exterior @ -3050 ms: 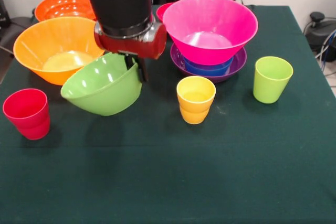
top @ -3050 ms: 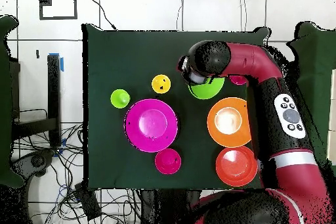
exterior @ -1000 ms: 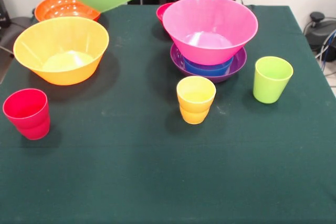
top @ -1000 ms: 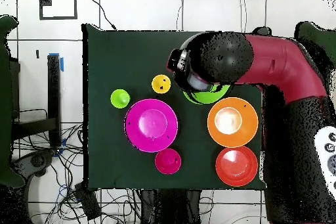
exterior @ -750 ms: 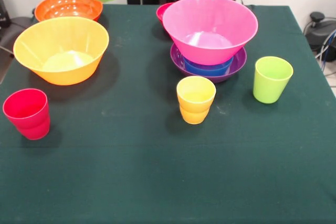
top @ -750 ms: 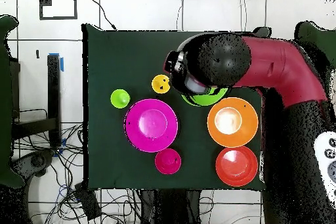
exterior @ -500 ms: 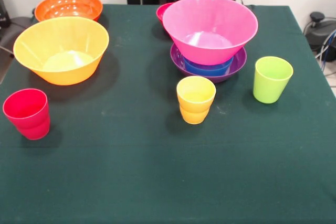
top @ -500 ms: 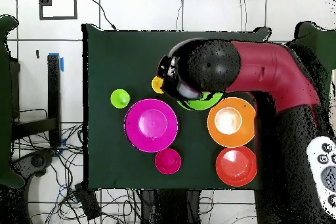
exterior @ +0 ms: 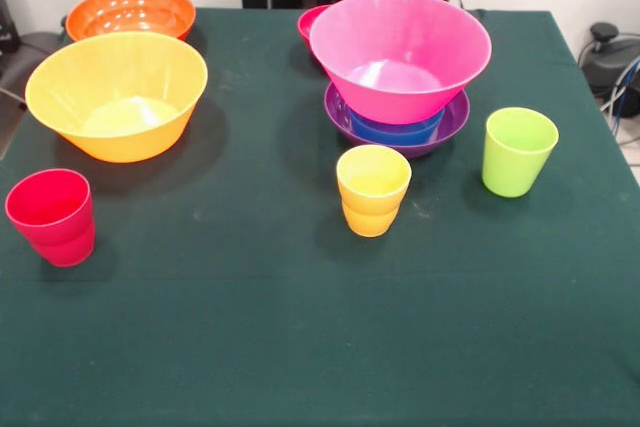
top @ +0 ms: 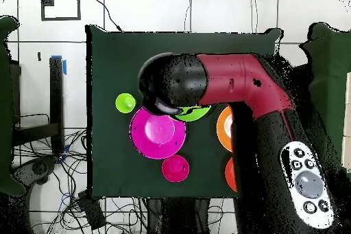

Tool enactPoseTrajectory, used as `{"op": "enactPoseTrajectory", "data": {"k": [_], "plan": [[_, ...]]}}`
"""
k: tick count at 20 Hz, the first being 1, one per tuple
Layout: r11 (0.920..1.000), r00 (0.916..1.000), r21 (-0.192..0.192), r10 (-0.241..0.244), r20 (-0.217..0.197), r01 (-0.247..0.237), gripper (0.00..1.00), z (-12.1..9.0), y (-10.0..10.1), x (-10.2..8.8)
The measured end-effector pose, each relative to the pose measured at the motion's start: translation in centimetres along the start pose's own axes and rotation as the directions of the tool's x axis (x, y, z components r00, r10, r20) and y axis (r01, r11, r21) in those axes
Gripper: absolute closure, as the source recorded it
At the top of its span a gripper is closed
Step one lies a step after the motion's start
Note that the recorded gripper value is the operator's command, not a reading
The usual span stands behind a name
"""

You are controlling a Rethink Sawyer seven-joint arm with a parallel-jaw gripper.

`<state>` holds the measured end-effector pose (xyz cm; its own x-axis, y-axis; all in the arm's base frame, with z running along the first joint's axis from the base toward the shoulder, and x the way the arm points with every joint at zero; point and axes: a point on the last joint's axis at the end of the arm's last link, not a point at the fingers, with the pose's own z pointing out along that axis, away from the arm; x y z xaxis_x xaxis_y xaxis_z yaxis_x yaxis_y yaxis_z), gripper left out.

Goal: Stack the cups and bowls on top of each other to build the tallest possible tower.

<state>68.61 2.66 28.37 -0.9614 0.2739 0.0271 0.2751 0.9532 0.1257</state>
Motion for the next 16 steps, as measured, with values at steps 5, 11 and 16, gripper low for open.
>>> {"op": "enactPoseTrajectory", "data": {"k": [5,11,16], "plan": [[0.9991,0.9990,-0.008,-0.041,0.019,0.041,1.00,1.5,2.5,1.6],[0.9975,0.9968,-0.018,-0.067,0.044,0.068,1.00,2.6,4.4,2.6],[0.9984,0.9974,-0.025,-0.050,0.052,0.052,1.00,3.0,4.4,2.8]]}}
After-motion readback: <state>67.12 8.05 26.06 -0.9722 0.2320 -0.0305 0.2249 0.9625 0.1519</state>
